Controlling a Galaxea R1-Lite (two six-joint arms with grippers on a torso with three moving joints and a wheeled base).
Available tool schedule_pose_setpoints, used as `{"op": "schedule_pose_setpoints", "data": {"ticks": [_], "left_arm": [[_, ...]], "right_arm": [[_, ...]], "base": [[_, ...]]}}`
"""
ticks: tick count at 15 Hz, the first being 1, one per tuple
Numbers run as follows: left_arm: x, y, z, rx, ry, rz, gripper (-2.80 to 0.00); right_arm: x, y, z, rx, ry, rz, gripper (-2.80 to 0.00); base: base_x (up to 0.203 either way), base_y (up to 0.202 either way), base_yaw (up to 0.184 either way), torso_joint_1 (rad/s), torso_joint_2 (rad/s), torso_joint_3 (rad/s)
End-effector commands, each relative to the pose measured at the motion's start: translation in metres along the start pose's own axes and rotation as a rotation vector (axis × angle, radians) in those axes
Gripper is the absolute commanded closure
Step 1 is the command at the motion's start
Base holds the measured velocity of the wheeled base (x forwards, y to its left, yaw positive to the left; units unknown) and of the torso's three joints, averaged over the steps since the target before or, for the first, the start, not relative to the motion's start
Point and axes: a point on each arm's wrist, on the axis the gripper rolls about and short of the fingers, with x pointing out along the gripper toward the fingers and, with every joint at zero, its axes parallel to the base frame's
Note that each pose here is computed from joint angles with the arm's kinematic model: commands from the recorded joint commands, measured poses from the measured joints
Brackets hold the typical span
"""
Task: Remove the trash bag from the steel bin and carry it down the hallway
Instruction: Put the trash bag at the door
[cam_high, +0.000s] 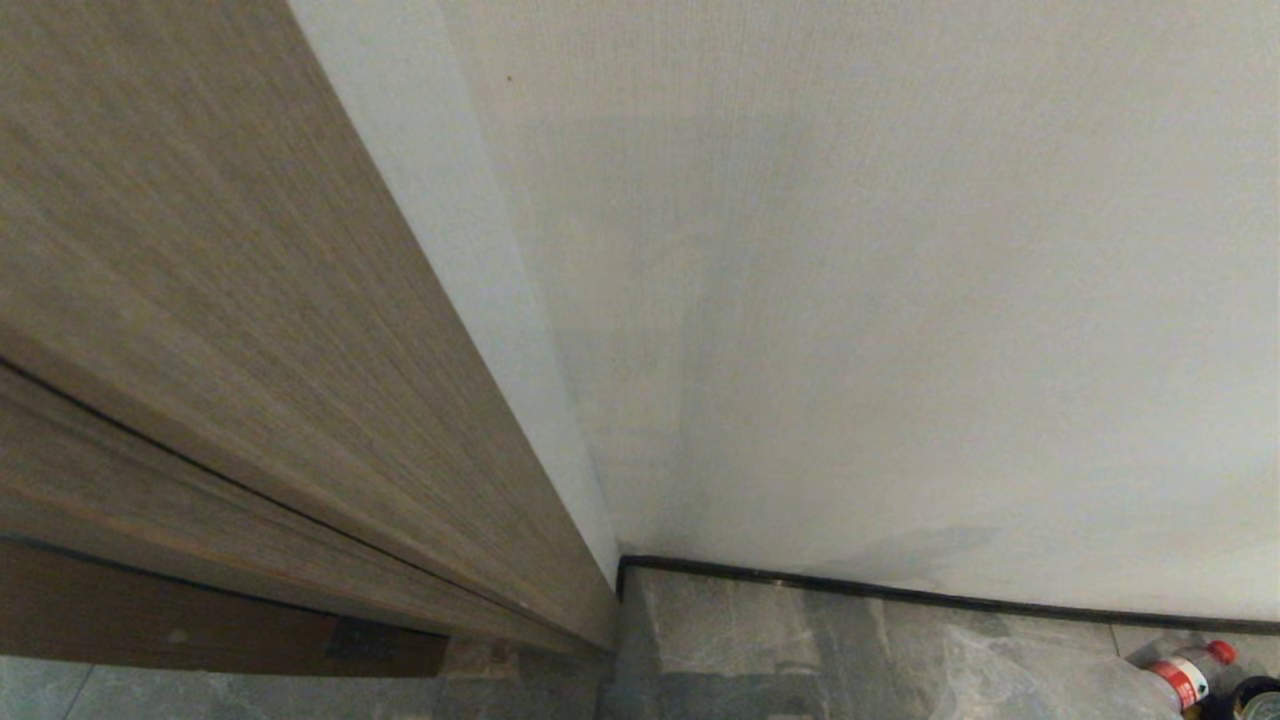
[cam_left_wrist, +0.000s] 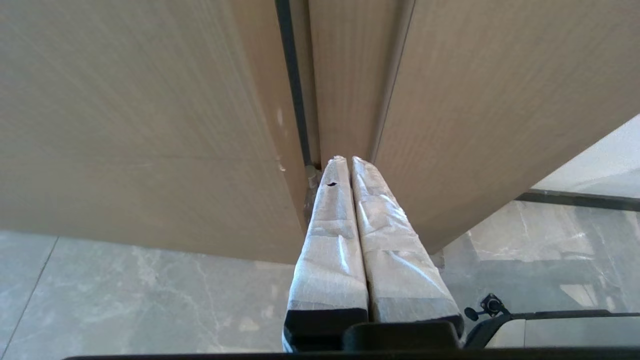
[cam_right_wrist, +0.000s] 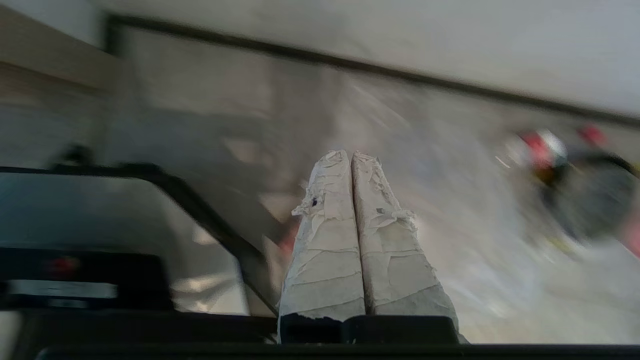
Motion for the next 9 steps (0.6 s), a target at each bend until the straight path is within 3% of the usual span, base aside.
{"op": "schedule_pose_setpoints", "data": {"ticks": [1,3,4,5,7,9], "left_arm": [[0.0003,0.0000,-0.0008,0.001,0.004,0.001,0.00],[0.0002,0.0000,-0.0007,0.000,0.003,0.001,0.00],[0.0003,0.0000,-0.0010,0.000,0.005,0.001,0.00],[0.0003,0.0000,-0.0009,0.000,0.004,0.001,0.00],[0.0003,0.0000,-0.0009,0.000,0.004,0.001,0.00],[0.0003,0.0000,-0.0009,0.000,0.004,0.001,0.00]], "right_arm": [[-0.0012,0.0022,-0.0180,0.031,-0.066,0.047,0.00],[0.0009,0.0028,-0.0194,0.080,-0.087,0.055,0.00],[0.0025,0.0027,-0.0171,0.104,-0.142,0.051,0.00],[0.0050,0.0030,-0.0181,0.103,-0.179,0.055,0.00],[0.0053,0.0035,-0.0194,0.004,-0.175,0.066,0.00],[0.0031,0.0035,-0.0204,0.049,-0.200,0.016,0.00]], "base": [[0.000,0.000,0.000,0.000,0.00,0.000],[0.000,0.000,0.000,0.000,0.00,0.000],[0.000,0.000,0.000,0.000,0.00,0.000],[0.000,0.000,0.000,0.000,0.00,0.000],[0.000,0.000,0.000,0.000,0.00,0.000],[0.000,0.000,0.000,0.000,0.00,0.000]]}}
